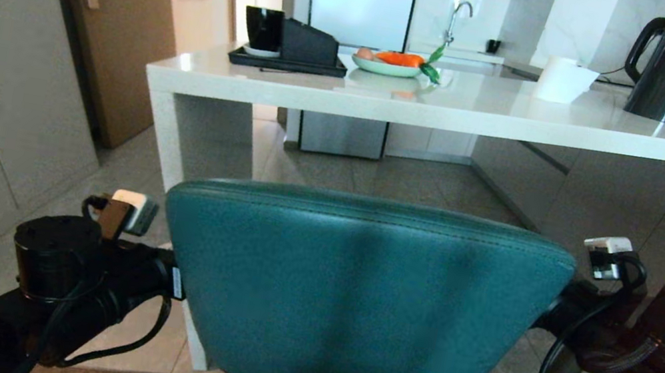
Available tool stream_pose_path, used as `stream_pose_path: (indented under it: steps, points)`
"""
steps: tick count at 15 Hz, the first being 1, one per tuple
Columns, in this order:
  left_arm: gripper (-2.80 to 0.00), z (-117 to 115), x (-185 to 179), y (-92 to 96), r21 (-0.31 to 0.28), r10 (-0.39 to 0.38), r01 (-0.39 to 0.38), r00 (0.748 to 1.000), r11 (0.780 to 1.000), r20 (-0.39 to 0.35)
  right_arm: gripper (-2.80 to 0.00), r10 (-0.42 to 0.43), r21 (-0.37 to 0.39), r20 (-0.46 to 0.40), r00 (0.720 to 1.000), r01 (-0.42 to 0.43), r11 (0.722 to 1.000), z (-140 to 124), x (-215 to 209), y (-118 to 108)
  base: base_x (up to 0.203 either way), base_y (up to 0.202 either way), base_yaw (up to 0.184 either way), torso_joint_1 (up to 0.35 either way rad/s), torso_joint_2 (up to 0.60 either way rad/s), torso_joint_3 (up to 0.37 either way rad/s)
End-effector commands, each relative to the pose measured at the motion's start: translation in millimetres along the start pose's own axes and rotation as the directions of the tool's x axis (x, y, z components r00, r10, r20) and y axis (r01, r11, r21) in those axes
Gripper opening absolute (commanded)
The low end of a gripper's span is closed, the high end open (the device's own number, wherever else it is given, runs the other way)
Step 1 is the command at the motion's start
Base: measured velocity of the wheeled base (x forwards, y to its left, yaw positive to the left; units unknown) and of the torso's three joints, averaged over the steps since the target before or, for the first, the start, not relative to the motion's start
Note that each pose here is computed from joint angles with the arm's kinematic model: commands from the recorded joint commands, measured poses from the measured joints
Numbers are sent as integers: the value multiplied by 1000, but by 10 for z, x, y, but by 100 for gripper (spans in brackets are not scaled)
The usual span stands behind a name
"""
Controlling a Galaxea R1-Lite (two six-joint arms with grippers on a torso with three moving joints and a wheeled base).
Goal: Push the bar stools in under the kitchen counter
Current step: Push the blue chair back under the dining table
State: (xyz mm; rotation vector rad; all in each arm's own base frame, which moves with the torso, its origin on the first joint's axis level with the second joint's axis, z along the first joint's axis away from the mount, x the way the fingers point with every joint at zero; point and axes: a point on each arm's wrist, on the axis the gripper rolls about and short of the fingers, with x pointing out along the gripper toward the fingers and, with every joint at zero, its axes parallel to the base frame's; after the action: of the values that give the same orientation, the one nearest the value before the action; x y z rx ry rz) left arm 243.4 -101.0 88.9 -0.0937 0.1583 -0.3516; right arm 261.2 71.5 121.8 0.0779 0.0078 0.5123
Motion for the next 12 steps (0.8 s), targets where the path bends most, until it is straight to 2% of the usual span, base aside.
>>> stream_pose_path:
  steps: [1, 5, 8, 10, 12]
  points:
    - [-280, 76, -137, -38, -2, -27, 27, 999, 1000, 35, -280, 48, -17, 80, 996, -47, 999, 161, 46, 98, 0, 0, 0, 0, 0, 0]
    - [-280, 10, -236, -42, -1, -31, 31, 1000, 1000, -3, -280, 94, -17, 122, 988, -93, 996, 246, 207, 208, 0, 0, 0, 0, 0, 0]
    - [-280, -45, -246, -42, -4, -29, 29, 999, 1000, -31, -280, 99, -11, 101, 990, -99, 995, 189, 286, 209, 0, 0, 0, 0, 0, 0]
    - [-280, -91, -249, -68, -3, -39, 39, 998, 999, -52, -280, 83, -7, 68, 994, -83, 997, 80, 313, 154, 0, 0, 0, 0, 0, 0]
    - [-280, -119, -286, -144, 2, -69, 69, 995, 998, -67, -280, 28, -2, 48, 998, -28, 1000, 20, 242, -14, 0, 0, 0, 0, 0, 0]
